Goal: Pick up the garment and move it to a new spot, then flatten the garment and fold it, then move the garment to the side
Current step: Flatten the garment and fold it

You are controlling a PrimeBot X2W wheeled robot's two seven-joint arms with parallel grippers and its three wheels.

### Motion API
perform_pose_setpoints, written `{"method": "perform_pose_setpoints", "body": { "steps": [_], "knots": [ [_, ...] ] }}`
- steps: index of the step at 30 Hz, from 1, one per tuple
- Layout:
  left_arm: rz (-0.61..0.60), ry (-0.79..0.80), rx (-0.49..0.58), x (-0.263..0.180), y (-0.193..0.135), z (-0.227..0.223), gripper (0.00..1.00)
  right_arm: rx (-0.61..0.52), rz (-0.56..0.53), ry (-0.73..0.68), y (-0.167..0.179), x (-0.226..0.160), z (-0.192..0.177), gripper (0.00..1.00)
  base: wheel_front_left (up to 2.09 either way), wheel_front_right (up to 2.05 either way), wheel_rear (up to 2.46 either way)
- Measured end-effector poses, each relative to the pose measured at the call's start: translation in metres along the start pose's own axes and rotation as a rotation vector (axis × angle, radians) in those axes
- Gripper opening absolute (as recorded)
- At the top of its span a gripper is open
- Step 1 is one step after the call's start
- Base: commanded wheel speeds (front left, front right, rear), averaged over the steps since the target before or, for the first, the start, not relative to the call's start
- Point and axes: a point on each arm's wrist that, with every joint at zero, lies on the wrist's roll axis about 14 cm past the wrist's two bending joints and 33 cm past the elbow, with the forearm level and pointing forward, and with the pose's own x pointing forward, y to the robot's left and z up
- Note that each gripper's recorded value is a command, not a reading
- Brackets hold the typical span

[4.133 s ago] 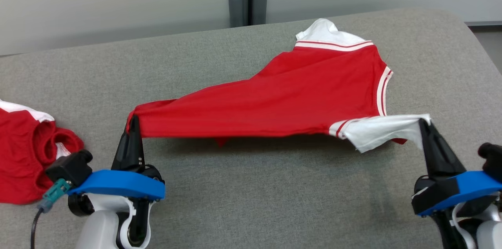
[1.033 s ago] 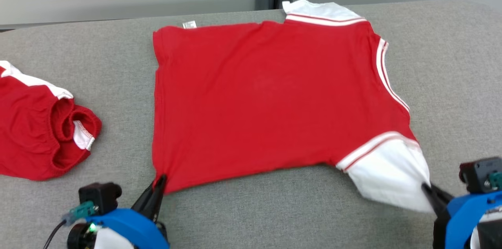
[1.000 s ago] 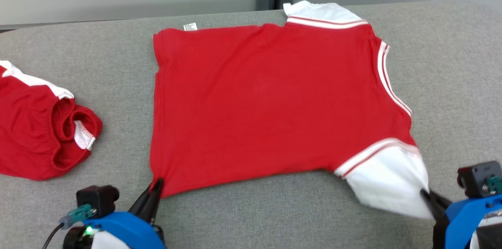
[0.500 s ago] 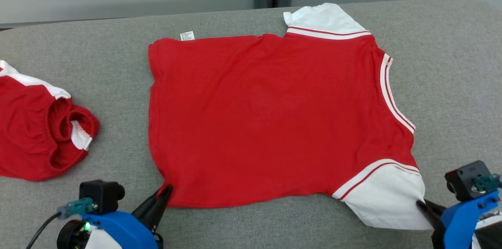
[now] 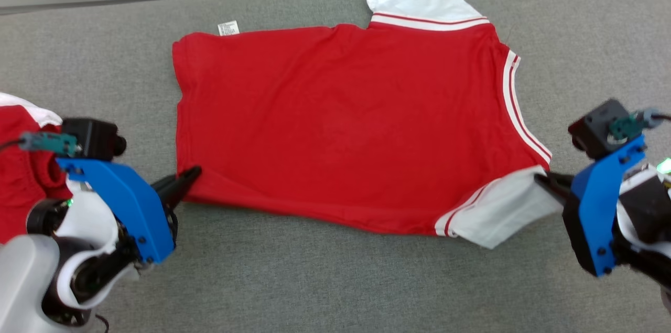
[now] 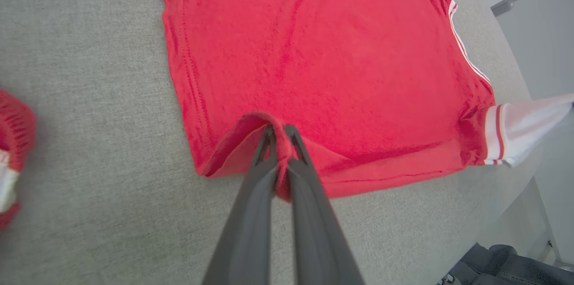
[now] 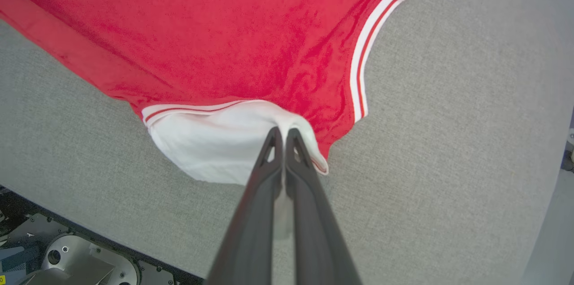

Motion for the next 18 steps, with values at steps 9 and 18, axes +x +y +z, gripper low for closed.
{"method": "perform_pose_setpoints", "body": {
  "steps": [9,18],
  "knots": [
    [-0.012,0.032,-0.065,0.018,0.007,0.014,0.00,0.014,0.052,-0.096,-0.006,0.030,0.044,0.00,0.00,0.00,0.00],
    [0.007,0.062,-0.140,0.028,0.018,0.008,0.00,-0.009,0.046,-0.173,-0.019,0.047,0.078,0.00,0.00,0.00,0.00]
  ]
}}
